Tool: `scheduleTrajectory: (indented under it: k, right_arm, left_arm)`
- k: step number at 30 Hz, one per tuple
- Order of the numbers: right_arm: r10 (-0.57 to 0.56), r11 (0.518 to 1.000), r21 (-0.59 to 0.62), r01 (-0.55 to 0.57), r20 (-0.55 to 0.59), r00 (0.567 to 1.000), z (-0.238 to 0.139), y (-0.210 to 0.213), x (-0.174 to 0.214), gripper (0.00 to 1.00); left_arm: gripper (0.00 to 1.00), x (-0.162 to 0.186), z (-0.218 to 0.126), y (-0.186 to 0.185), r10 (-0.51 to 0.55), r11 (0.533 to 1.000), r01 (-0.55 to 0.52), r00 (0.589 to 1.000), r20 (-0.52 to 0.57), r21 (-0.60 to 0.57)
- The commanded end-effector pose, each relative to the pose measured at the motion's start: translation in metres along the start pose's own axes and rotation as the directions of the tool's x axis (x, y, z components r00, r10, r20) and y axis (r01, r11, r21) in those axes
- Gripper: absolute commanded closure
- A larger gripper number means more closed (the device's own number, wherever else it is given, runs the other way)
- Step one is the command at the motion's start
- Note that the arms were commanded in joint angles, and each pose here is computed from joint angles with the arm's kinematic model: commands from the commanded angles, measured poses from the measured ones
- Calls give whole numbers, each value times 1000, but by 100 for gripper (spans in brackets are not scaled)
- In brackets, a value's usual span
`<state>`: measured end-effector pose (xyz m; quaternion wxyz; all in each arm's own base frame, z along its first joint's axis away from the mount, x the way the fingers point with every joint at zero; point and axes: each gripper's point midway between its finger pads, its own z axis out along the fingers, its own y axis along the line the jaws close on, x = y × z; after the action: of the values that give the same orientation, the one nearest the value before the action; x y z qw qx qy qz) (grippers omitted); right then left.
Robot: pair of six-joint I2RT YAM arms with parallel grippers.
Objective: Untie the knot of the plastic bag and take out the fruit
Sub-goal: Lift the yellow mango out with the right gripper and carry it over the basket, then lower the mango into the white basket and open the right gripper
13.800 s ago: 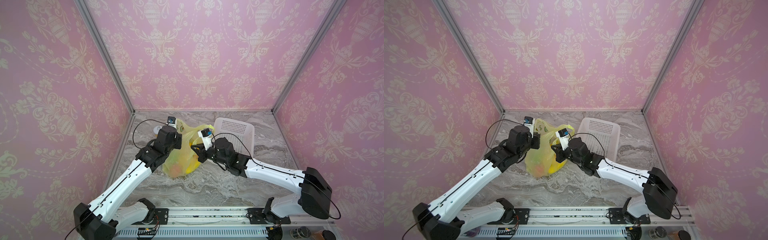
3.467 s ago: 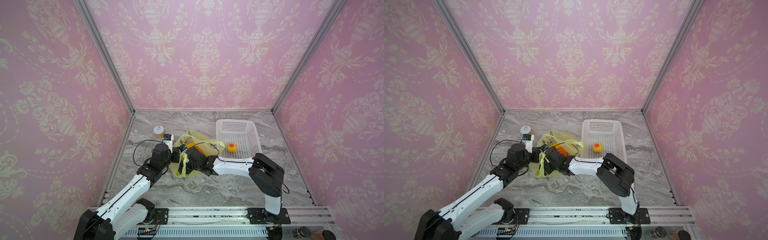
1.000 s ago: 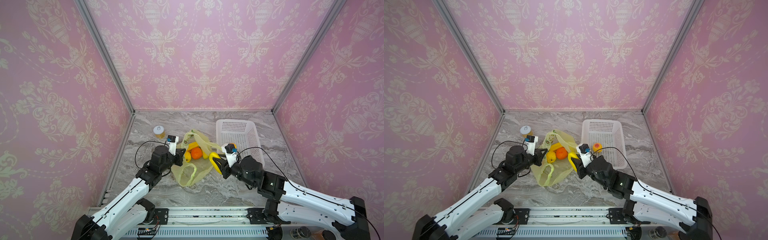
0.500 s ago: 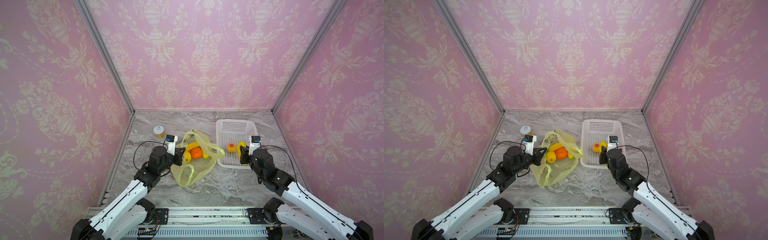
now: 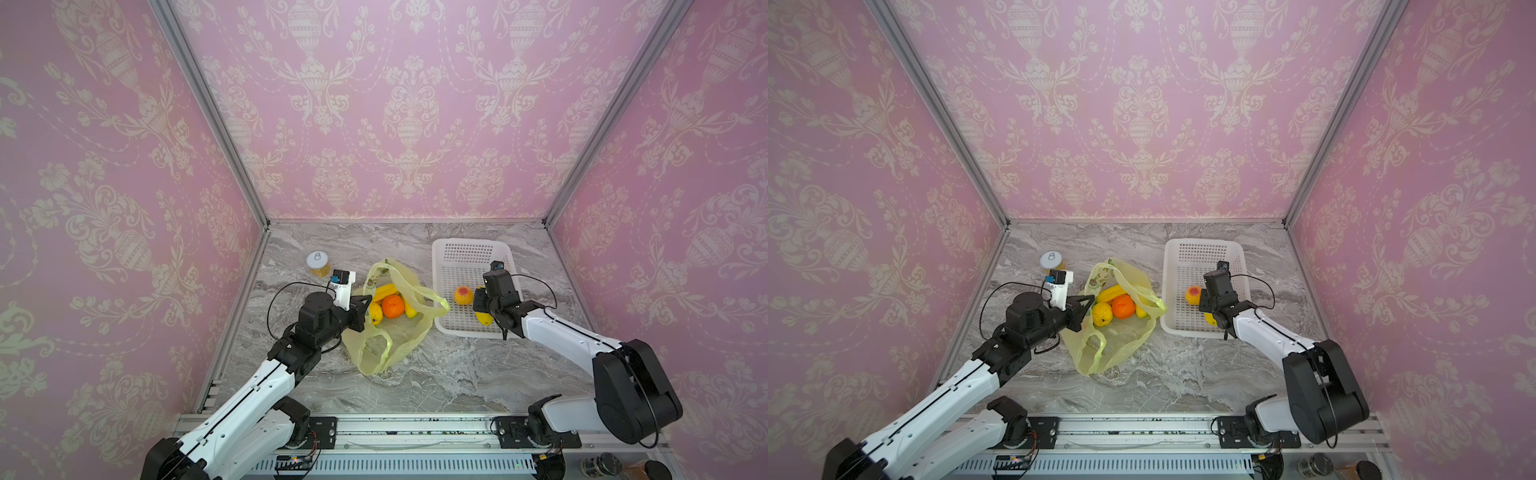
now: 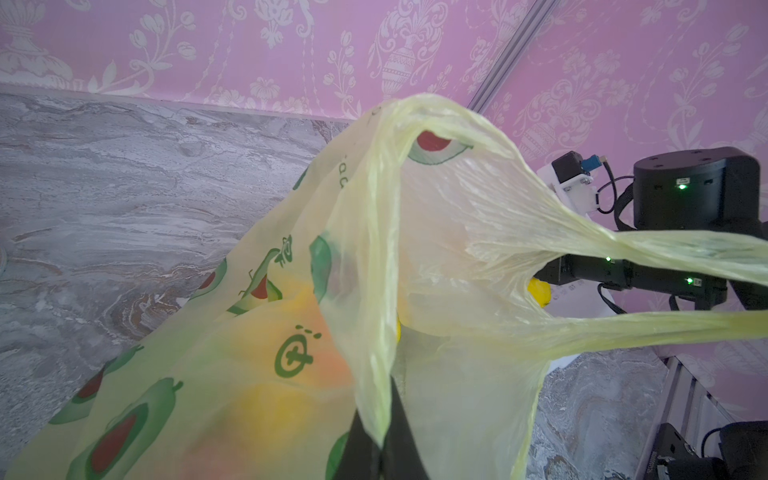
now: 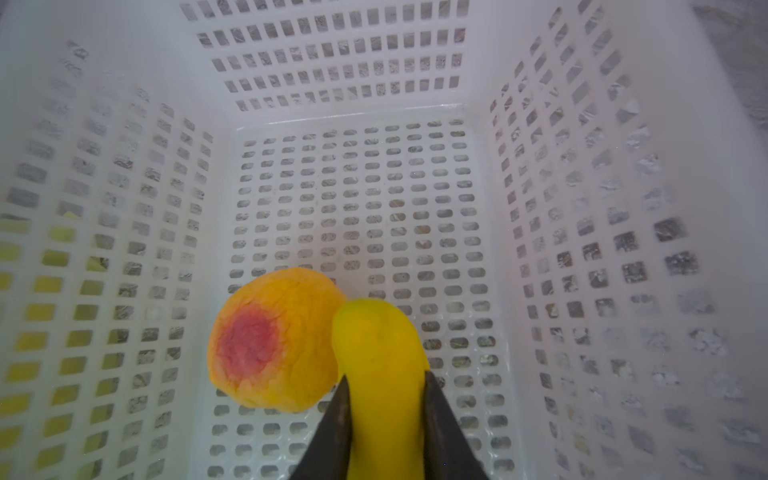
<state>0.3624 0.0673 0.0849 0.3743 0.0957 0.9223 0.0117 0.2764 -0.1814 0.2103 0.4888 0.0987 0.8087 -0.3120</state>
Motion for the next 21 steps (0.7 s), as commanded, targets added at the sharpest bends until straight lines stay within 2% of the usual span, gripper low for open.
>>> scheduleTrajectory:
  k: [1, 5, 11, 17, 21]
  right_arm:
    - [54, 998, -31, -53, 10, 999, 11, 7, -16, 95]
    - [65, 998, -8, -65, -17, 998, 22, 3, -17, 96]
    - [104, 995, -4, -104, 16, 994, 27, -8, -30, 88]
    - [155, 988, 4, -154, -8, 988, 54, -16, -49, 91]
    - [163, 987, -4, -163, 12, 987, 68, -16, -67, 85]
  left_arm:
    - [100, -4, 2, -4, 13, 1000, -13, 1000, 10, 10]
    - [100, -2, 4, -3, 8, 1000, -8, 1000, 5, 14]
    - [100, -4, 2, -5, 9, 1000, -9, 1000, 12, 19]
    - [99, -5, -1, -3, 18, 1000, -18, 1000, 23, 7]
    - [99, -5, 0, -4, 15, 1000, -15, 1000, 21, 12]
